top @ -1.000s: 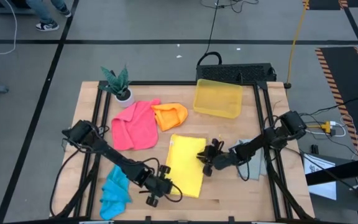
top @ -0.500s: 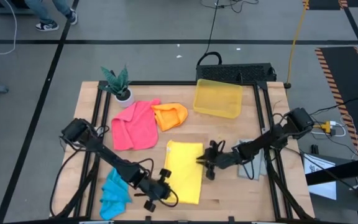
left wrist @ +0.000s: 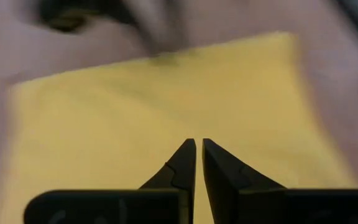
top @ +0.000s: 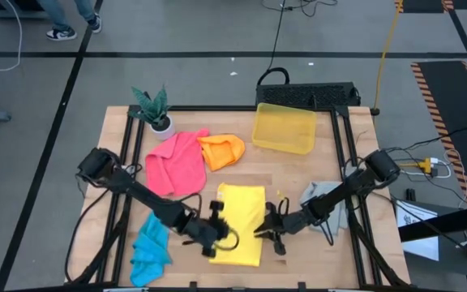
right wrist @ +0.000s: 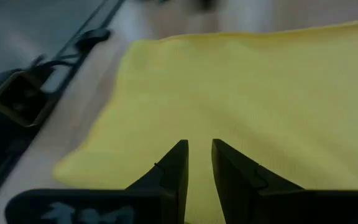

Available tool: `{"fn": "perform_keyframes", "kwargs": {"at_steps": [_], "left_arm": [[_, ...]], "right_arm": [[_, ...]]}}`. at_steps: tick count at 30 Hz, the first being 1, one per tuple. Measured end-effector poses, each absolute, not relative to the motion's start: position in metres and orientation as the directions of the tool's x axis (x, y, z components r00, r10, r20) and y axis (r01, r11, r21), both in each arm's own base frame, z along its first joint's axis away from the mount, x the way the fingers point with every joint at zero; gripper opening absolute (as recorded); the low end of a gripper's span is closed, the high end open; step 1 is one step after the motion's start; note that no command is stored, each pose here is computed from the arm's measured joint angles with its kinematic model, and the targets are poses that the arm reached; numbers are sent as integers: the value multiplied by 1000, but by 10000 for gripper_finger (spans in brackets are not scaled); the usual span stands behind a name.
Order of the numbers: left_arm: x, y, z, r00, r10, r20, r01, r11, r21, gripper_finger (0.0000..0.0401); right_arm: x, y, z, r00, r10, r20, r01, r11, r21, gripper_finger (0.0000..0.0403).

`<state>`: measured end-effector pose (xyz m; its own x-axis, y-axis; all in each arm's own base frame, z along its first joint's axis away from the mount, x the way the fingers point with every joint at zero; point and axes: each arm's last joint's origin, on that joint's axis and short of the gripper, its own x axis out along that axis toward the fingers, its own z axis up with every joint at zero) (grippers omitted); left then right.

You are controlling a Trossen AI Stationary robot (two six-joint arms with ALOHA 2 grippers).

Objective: Fold microfiber towels
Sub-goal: Fold the yellow kitchen towel

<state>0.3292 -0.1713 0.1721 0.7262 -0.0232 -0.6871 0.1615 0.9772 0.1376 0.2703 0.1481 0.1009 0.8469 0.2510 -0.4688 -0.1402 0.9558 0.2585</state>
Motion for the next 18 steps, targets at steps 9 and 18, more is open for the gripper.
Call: {"fn": "perform_keyframes", "kwargs": {"at_steps": [9,18], "left_arm": [[347,-109,136,571,178,-801,-20,979,203,33],[350,-77,115,504,311,-806,-131,950,284,33]], "right_arm": [[299,178,96,776,418,-473,-299,903,307,61],[291,183,91,668,423,-612,-289,906,311,61]]}}
